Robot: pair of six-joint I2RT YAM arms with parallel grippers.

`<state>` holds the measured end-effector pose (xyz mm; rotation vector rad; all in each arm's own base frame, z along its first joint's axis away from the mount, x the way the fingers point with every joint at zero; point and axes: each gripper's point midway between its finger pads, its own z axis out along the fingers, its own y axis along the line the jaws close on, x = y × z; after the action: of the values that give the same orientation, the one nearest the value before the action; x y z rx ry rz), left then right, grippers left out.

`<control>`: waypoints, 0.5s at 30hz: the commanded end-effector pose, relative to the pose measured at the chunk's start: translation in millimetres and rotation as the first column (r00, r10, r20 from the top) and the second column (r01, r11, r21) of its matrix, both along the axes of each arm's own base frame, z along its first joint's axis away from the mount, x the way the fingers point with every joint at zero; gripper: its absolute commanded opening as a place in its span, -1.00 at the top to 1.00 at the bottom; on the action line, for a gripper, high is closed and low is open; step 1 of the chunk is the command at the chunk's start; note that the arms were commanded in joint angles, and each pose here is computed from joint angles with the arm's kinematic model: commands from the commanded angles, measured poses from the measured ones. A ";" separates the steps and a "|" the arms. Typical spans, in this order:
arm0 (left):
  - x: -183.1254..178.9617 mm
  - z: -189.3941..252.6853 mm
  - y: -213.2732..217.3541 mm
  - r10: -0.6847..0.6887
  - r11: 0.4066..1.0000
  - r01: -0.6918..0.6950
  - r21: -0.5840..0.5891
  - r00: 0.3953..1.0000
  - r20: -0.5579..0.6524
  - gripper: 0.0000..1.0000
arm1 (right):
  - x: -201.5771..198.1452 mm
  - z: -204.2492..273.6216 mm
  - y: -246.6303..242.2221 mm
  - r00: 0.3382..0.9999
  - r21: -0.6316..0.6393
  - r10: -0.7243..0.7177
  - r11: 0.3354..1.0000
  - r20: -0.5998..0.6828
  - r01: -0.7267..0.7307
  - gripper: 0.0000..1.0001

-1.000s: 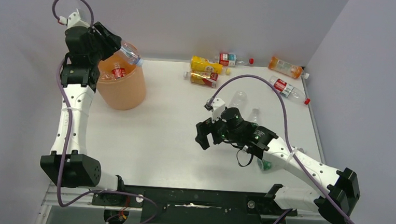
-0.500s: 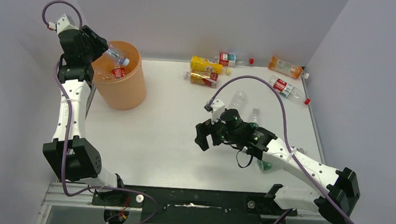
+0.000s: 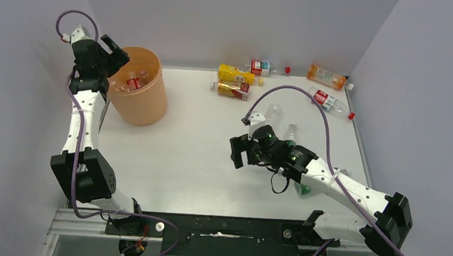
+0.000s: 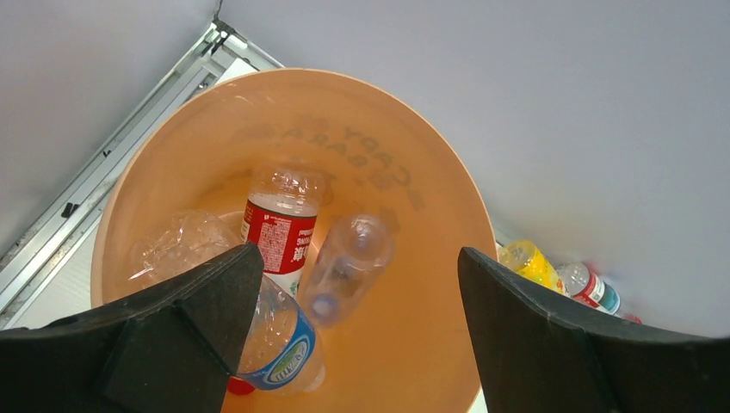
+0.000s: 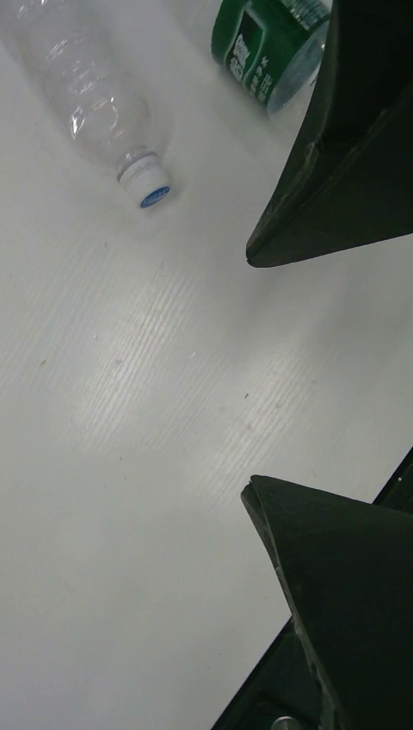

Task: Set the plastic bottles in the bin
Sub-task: Place the plastic bottle in the trash bin.

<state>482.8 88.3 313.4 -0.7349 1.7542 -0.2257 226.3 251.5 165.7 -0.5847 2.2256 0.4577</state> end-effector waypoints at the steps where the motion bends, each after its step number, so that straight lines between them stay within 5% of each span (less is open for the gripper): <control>1: -9.9 27.9 -8.2 -0.043 0.998 0.046 -0.033 0.995 0.095 -0.68 | 16.1 17.8 -30.4 0.979 0.024 -0.198 0.980 0.046 0.197 -0.95; 9: -50.0 46.3 -57.9 -0.159 0.978 0.180 -0.103 0.970 0.186 -0.69 | 31.9 4.7 -95.5 0.843 -0.051 -0.537 0.842 0.024 0.538 -0.95; 15: -83.1 32.3 -125.2 -0.302 0.941 0.320 -0.113 0.942 0.147 -0.69 | 25.6 4.7 -113.0 0.776 -0.001 -0.631 0.776 0.011 0.631 -0.95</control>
<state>419.1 6.1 324.1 -0.6426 1.7636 -0.4956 252.1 156.9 157.6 -0.0074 2.3105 0.1069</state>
